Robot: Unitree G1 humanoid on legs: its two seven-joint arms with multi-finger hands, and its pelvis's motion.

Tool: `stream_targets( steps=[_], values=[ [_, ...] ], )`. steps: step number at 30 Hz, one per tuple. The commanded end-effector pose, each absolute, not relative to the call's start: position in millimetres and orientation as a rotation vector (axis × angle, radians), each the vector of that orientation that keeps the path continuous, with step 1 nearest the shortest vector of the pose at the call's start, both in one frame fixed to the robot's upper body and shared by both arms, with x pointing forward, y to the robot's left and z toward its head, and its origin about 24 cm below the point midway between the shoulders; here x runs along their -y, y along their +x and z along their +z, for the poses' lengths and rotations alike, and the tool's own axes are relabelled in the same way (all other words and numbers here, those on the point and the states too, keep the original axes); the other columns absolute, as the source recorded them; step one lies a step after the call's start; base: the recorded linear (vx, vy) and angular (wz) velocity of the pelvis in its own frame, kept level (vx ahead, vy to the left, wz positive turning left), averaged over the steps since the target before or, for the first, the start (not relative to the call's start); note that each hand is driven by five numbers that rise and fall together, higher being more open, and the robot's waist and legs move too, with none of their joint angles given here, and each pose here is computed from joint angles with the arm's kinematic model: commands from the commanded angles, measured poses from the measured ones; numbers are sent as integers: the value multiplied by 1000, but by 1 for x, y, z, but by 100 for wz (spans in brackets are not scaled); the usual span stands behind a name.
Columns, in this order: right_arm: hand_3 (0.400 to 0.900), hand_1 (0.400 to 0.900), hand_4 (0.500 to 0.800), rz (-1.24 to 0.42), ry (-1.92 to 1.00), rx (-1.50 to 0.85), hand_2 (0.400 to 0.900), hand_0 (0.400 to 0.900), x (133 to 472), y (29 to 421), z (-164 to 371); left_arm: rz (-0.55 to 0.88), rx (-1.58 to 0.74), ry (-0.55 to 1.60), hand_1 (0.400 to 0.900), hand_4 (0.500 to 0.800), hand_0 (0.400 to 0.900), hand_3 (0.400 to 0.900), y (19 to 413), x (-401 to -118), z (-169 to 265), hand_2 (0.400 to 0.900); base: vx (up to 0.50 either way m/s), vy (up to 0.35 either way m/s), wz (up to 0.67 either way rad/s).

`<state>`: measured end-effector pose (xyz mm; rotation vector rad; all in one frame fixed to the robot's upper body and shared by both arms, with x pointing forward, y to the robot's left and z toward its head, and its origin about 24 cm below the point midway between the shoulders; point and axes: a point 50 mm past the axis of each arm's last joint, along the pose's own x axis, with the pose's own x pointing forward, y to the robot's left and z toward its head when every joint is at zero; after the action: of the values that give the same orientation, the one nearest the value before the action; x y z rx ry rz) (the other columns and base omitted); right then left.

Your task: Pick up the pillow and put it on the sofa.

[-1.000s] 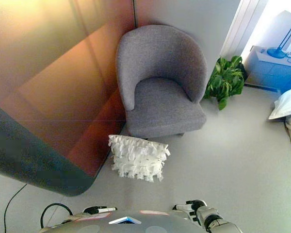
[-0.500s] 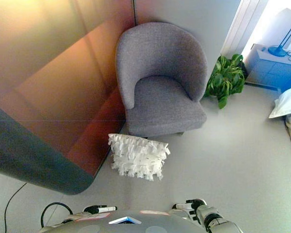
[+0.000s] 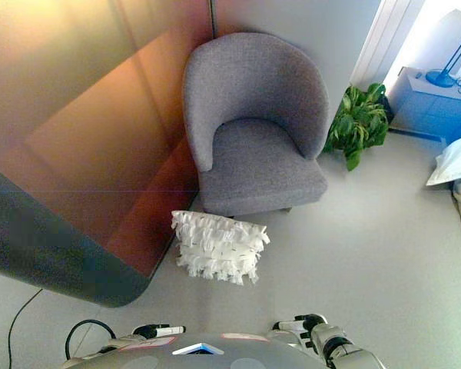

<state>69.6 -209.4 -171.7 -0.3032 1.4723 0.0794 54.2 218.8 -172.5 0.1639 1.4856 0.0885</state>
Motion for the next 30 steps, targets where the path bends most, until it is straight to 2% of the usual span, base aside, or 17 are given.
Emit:
stream_targets(
  steps=[1, 10, 14, 21, 26, 30],
  values=[
    [900, 900, 800, 84, -331, -1592, 900, 900, 215, 53, -173, 35, -1560, 215, 900, 800, 900, 900, 48, -212, -174, 900, 28, -153, -14],
    [900, 900, 800, 81, -402, -1545, 900, 900, 235, 69, -166, 110, -1484, 138, 900, 800, 900, 900, 68, -208, -173, 900, -12, -157, -33],
    [900, 900, 800, 57, -429, -1560, 900, 900, 250, 66, -164, 91, -1494, 100, 900, 800, 900, 900, 59, -204, -175, 900, 235, 186, -9],
    [900, 900, 800, 93, -452, -1526, 900, 900, 249, 68, -164, 106, -1540, 69, 900, 800, 900, 900, 43, -203, -177, 900, 377, 218, -11],
    [900, 900, 800, 118, -477, -1495, 900, 900, 237, 78, -165, 153, -1501, 56, 900, 800, 900, 900, 55, -211, -174, 900, 408, 270, -3],
    [900, 900, 800, 90, -451, -1470, 900, 900, 234, 81, -165, 121, -1497, 121, 900, 800, 900, 900, 68, -220, -170, 900, 379, 206, 31]
  ],
)
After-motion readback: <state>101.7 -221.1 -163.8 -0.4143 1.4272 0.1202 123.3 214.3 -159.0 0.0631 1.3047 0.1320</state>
